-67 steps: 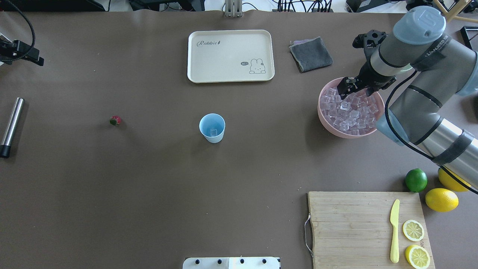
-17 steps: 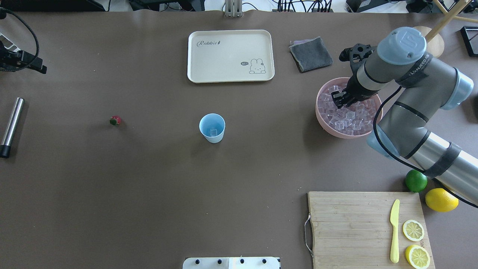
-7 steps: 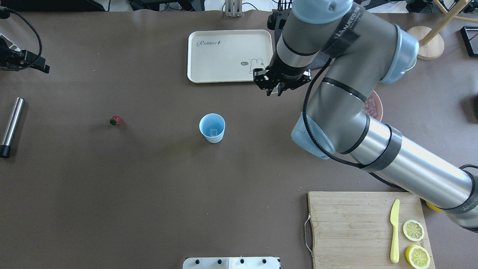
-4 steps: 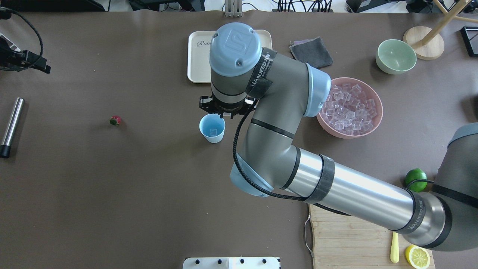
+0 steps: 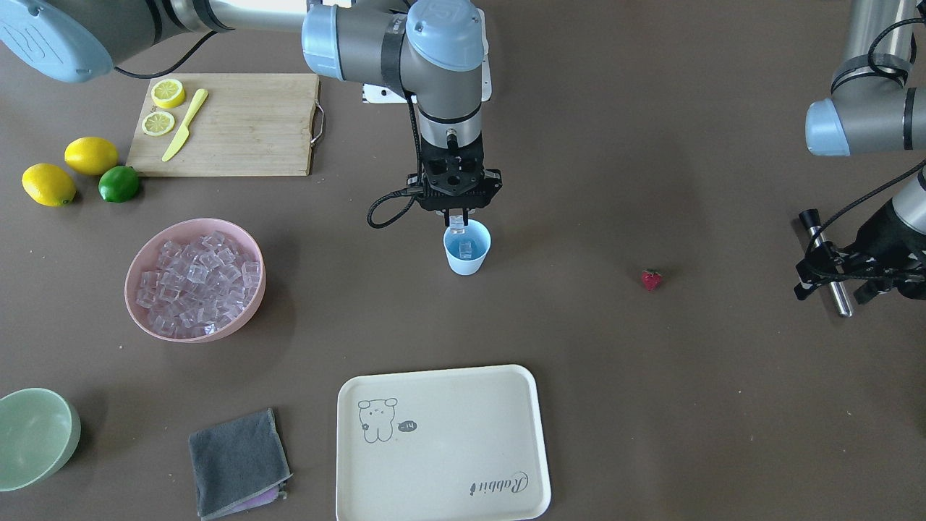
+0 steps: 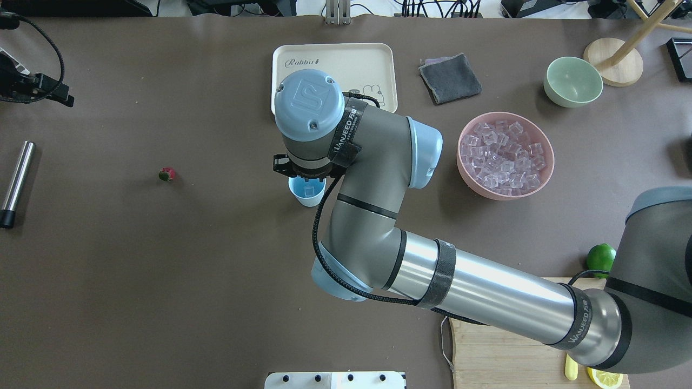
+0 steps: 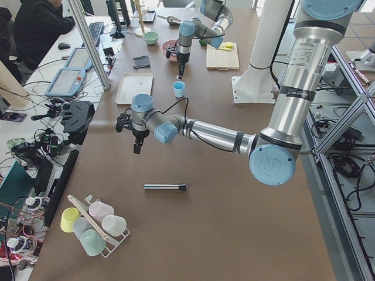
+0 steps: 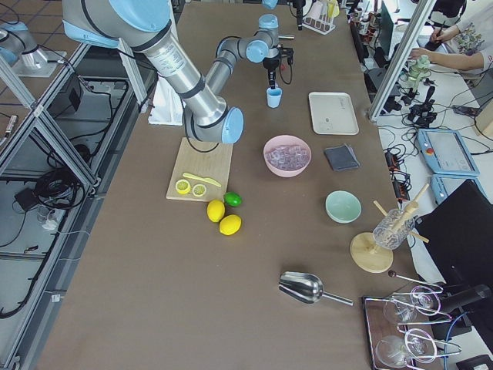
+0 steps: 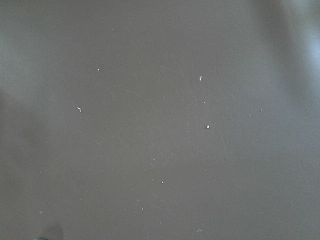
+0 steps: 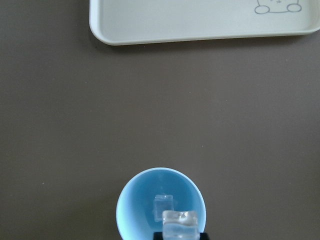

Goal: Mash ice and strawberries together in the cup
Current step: 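Lower the ice cube into the cup and open the right gripper, then withdraw the right gripper past the ice bowl while the left arm reaches toward the strawberry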

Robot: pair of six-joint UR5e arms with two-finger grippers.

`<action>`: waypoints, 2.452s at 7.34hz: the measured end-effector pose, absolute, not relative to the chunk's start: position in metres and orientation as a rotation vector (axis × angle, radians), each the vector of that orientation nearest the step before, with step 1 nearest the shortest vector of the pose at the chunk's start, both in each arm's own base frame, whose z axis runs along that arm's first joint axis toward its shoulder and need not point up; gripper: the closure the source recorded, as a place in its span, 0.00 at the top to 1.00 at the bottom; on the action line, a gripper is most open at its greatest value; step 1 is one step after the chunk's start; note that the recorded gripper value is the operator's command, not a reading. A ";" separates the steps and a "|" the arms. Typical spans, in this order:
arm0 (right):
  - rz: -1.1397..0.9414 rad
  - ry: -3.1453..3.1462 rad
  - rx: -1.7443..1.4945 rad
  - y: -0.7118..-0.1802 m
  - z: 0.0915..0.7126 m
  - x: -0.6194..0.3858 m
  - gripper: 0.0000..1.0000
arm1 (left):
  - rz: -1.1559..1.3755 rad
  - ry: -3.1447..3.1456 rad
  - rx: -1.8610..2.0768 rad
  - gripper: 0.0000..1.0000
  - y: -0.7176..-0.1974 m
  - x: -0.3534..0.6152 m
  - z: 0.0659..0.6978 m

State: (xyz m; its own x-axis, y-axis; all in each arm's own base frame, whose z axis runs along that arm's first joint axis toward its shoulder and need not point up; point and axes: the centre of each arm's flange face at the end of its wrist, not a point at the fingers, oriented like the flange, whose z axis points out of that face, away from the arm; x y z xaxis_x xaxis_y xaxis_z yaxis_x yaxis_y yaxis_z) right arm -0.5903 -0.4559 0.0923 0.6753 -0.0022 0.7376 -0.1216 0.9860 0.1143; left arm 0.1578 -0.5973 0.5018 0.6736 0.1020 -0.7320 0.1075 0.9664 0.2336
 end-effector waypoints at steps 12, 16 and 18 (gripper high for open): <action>0.138 -0.893 0.146 -0.515 0.109 -0.550 0.97 | -0.052 0.878 0.258 0.98 -0.603 0.177 0.472; -0.049 -0.829 0.169 -0.607 0.307 -0.324 0.98 | -0.055 0.927 0.216 0.97 -0.575 0.273 0.430; -0.117 -0.861 0.182 -0.601 0.403 -0.214 0.98 | -0.029 0.916 0.220 0.96 -0.561 0.316 0.419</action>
State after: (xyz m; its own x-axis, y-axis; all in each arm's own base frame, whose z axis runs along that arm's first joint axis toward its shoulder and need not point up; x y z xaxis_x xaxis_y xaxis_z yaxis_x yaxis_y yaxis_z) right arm -0.2135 -0.6010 0.4030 0.6468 -0.1757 0.7421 0.0294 0.9781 0.2060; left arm 0.3157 -0.5606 0.4194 0.6100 0.0681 -0.7895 0.1187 0.9772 0.1760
